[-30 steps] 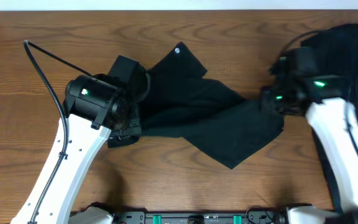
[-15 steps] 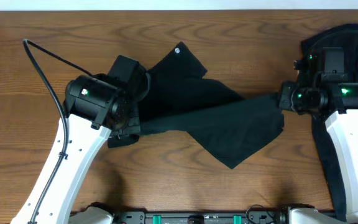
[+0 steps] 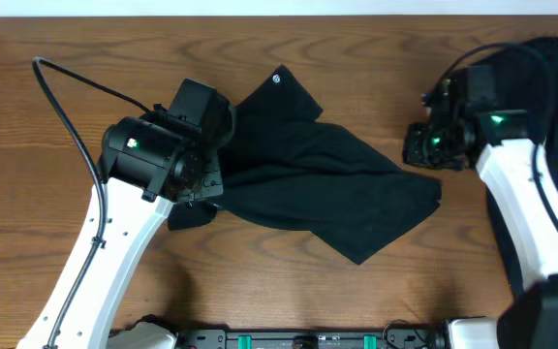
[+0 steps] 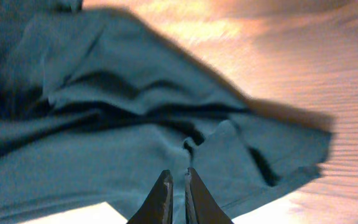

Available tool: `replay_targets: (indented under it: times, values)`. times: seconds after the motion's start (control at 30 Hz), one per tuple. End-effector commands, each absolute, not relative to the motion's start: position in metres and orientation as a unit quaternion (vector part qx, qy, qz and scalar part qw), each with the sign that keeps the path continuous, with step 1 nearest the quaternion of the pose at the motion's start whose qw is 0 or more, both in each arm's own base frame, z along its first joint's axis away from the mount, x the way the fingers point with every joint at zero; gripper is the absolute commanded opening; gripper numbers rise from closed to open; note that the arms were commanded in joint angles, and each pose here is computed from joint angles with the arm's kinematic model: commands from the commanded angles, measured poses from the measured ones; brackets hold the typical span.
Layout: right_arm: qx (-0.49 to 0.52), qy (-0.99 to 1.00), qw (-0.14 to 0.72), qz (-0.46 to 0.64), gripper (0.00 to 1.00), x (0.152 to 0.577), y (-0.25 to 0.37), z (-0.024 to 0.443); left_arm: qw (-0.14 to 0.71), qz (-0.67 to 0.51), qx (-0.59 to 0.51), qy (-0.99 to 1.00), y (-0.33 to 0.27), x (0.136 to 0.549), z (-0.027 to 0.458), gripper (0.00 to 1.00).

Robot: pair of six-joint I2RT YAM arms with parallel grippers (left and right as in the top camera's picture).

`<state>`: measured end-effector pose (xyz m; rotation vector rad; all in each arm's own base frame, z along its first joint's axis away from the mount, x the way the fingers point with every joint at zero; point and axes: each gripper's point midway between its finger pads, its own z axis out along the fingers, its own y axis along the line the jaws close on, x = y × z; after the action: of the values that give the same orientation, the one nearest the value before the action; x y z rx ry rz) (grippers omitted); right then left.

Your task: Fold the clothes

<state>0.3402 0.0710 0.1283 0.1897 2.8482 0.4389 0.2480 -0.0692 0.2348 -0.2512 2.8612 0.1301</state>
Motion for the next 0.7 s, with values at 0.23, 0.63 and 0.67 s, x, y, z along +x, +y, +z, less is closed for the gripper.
replay_targets:
  times: [0.23,0.63,0.67]
  values:
    - [-0.03,0.98,0.025,0.194,0.3,0.287,0.11,0.111,0.149,0.052,-0.084,0.984,-0.064,0.25,0.242,0.06]
    - [0.024,0.99,-0.001,0.141,0.63,0.254,0.112,0.027,0.146,0.054,-0.084,0.984,-0.063,0.248,0.241,0.06]
    - [0.027,0.989,0.007,0.144,0.63,0.256,0.112,0.022,0.146,0.054,-0.084,0.984,-0.063,0.248,0.241,0.06]
